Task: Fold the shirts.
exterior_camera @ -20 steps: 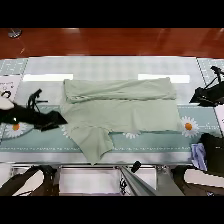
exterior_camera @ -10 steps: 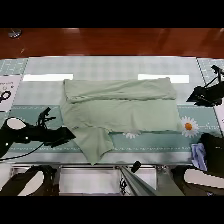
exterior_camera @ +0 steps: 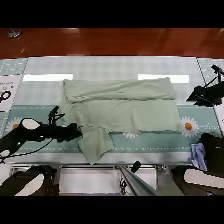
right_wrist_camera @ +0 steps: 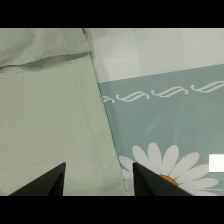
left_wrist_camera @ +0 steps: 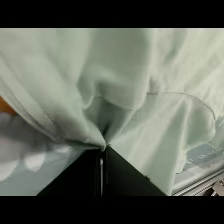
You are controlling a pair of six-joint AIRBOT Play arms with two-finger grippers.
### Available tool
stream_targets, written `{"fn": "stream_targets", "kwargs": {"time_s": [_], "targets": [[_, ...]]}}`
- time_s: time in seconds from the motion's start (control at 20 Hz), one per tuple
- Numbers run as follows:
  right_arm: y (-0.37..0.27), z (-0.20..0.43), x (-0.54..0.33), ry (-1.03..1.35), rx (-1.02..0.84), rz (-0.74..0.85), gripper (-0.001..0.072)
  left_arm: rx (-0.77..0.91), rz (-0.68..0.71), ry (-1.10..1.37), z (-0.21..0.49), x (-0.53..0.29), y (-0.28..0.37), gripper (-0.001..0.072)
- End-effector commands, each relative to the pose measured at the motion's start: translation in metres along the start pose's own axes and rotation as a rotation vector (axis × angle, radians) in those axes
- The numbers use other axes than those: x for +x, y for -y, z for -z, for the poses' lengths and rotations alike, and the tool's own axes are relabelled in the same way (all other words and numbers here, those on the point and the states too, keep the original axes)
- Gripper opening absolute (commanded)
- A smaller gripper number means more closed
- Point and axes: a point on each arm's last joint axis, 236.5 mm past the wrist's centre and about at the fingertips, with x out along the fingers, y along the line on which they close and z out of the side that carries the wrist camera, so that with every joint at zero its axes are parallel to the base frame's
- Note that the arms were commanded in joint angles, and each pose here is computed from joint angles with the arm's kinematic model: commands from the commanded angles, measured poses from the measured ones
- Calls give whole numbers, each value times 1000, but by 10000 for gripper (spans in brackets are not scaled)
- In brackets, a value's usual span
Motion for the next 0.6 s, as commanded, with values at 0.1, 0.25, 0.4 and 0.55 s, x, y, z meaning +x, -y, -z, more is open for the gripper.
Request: {"fn": "stream_targets", "kwargs": {"time_s": [0.1, 0.25, 0.4, 0.55], "targets": [[54, 37, 11, -125, 10, 171, 476, -15, -15, 30, -8, 6, -4, 19], [35, 66, 35, -173, 66, -47, 570, -19, -5, 56, -14, 0, -3, 18], [20, 88, 49, -200, 107, -208, 591, -15, -5, 65, -16, -2, -2, 19], [28, 107, 60, -245, 104, -191, 591, -8, -5, 65, -16, -2, -2, 18]]}}
